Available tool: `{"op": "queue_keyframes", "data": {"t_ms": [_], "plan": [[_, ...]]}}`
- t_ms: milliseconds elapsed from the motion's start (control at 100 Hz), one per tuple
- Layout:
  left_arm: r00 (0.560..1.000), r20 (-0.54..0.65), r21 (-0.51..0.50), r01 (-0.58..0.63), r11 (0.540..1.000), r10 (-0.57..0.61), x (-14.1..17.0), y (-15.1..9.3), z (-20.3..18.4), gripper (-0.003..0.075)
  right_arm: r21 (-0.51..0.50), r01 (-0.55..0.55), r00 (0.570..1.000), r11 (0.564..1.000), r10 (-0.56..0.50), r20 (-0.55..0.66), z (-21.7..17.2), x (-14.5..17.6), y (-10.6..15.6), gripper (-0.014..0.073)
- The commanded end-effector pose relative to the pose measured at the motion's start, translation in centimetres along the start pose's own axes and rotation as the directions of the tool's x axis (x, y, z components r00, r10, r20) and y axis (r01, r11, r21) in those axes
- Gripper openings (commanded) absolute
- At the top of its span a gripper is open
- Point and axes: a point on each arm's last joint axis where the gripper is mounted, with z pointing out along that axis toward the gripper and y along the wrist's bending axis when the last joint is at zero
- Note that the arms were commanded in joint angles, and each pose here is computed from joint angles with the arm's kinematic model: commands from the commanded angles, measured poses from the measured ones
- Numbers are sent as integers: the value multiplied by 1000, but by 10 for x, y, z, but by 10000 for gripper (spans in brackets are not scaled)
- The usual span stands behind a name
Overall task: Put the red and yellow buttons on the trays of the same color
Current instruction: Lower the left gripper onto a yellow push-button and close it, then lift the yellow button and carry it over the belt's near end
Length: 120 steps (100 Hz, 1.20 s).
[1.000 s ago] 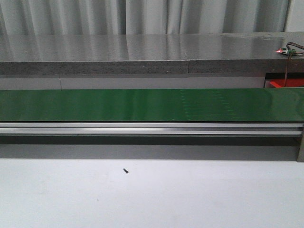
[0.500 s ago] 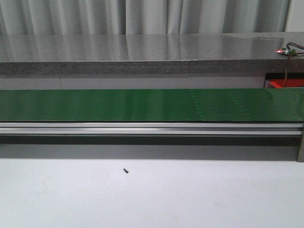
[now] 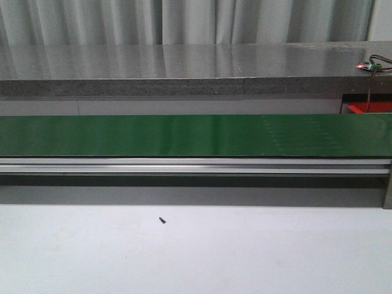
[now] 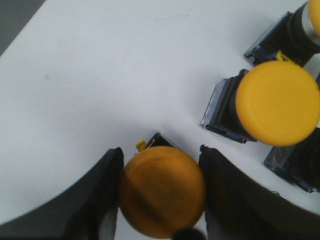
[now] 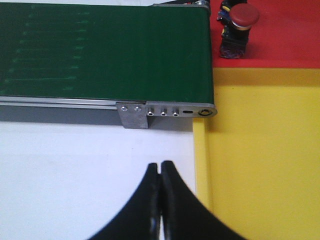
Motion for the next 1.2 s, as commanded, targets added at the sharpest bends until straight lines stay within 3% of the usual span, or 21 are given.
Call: {"op": "queue_keyframes", "data": {"t_ms": [0,180,570,930,1190], "plan": [[991,135,11,13,1000,-15,-20,-3,-30,166,11,9,996,1000,-10,87,-5,-12,-1,-66],[992,129,-1,-8,1000,8,-19,-3,-46,158,11,9,996,1000,-10,87,-5,-12,-1,-66],[967,248,-3,-64,998,63,-18,-15,-144,158,11,9,996,1000,-10,87,-5,-12,-1,-66],[941,221,85,-281,956,257,5,-94,-165,158,11,9,996,1000,-10,86,-5,-12,-1,-66],[920,194,129,-368,921,341,19,-130,-159,158,11,9,996,1000,-10,86,-5,-12,-1,-66]]}}
